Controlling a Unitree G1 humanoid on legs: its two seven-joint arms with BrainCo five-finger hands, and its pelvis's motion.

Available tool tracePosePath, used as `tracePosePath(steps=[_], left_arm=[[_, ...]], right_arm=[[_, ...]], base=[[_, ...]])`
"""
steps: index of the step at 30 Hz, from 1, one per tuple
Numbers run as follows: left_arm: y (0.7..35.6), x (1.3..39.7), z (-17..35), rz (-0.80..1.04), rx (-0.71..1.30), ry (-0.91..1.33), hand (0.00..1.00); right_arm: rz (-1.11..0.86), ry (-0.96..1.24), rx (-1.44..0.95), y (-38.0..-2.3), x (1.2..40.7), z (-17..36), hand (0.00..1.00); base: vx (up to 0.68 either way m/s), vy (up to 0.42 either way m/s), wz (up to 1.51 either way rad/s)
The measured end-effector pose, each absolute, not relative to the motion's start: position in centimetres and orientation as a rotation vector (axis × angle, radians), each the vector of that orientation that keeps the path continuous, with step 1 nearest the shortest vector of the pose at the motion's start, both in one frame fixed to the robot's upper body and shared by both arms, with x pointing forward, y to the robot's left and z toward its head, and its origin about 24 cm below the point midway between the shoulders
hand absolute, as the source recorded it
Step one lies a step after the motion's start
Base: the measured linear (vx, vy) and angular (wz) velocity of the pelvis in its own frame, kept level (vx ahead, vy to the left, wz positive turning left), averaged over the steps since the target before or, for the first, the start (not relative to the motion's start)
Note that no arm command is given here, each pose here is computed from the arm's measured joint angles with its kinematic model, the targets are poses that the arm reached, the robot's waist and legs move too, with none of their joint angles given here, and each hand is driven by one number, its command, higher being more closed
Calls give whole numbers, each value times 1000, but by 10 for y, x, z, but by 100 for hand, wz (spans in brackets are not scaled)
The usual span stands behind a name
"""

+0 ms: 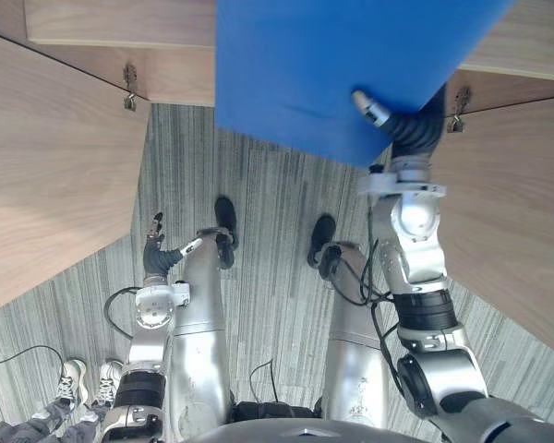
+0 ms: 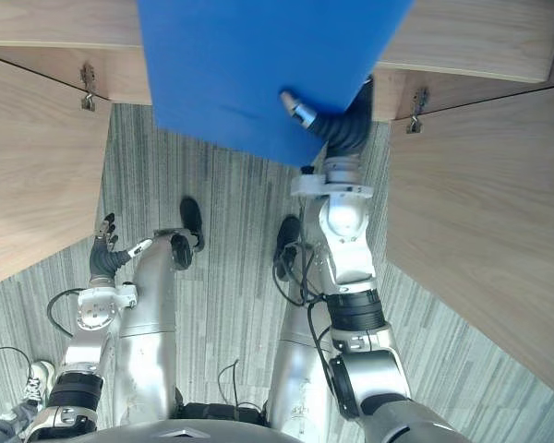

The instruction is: Walk over to the cabinet, pick up the folder, carry it to the office cabinet, place the folder inside the office cabinet, then close the office cabinet door

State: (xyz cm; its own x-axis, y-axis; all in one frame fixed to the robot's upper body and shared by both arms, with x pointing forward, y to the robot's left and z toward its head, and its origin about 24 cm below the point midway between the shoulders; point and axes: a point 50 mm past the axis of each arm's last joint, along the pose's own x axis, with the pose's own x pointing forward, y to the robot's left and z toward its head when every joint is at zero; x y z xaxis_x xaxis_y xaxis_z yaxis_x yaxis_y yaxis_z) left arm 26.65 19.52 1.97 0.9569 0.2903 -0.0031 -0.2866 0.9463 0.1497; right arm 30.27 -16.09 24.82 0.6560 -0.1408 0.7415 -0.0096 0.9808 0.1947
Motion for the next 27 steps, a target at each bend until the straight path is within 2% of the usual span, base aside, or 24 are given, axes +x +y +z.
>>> tracePosePath(steps=[7, 16, 22, 26, 27], left_arm=[[192, 268, 26, 297, 122, -3, 0], [189, 268, 26, 303, 91, -4, 0], [185, 269, 25, 298, 94, -1, 0], [183, 268, 20, 292, 98, 27, 0], [183, 268, 18, 291, 99, 38, 0]], right_arm=[[-256, -876, 411, -184, 323, 282, 100], [-255, -818, 672, -187, 341, 304, 100], [-247, -805, 965, -203, 346, 324, 100], [-262, -762, 1078, -211, 351, 320, 100], [-267, -750, 1113, -213, 353, 318, 0]], base=[[24, -48, 5], [12, -34, 5], [-3, -29, 5], [4, -2, 1], [0, 0, 0]])
